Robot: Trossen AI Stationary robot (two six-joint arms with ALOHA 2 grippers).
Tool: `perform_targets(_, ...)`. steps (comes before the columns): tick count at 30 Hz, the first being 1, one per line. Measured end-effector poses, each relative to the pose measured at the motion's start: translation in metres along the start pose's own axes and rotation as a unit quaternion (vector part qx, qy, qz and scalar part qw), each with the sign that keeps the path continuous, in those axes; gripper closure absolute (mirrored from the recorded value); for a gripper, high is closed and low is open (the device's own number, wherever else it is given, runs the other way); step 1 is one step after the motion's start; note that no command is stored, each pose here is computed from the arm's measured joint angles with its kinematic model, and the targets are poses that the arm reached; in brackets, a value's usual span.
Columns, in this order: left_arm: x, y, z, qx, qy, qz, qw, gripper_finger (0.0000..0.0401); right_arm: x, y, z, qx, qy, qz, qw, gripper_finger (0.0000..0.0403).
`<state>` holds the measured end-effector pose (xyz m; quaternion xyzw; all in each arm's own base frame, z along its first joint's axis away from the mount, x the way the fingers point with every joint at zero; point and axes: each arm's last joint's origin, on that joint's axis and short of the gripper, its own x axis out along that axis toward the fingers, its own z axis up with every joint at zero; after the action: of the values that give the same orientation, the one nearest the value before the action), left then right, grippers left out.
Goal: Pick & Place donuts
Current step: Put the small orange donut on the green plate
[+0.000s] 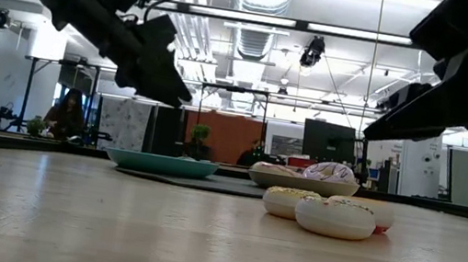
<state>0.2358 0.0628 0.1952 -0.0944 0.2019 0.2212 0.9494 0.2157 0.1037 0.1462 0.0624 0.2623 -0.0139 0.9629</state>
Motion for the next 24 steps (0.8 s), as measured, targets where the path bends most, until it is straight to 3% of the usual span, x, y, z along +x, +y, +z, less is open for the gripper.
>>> perform_targets(11, 0.0, -0.001, -0.001, -0.015, 0.005, -0.011, 1.0, 0.0167, 0.028, 0.018, 0.002, -0.042, 0.028, 0.009, 0.999, 0.0177)
perform_targets(19, 0.0, -0.001, -0.002, -0.026, 0.015, -0.017, 0.999, 0.0167, 0.032, 0.021, 0.005, -0.053, 0.027, 0.011, 0.998, 0.0177)
perform_targets(24, 0.0, -0.004, -0.004, -0.025, 0.029, -0.055, 0.998, 0.0167, 0.032, 0.02, 0.003, -0.043, 0.035, 0.007, 0.998, 0.0177)
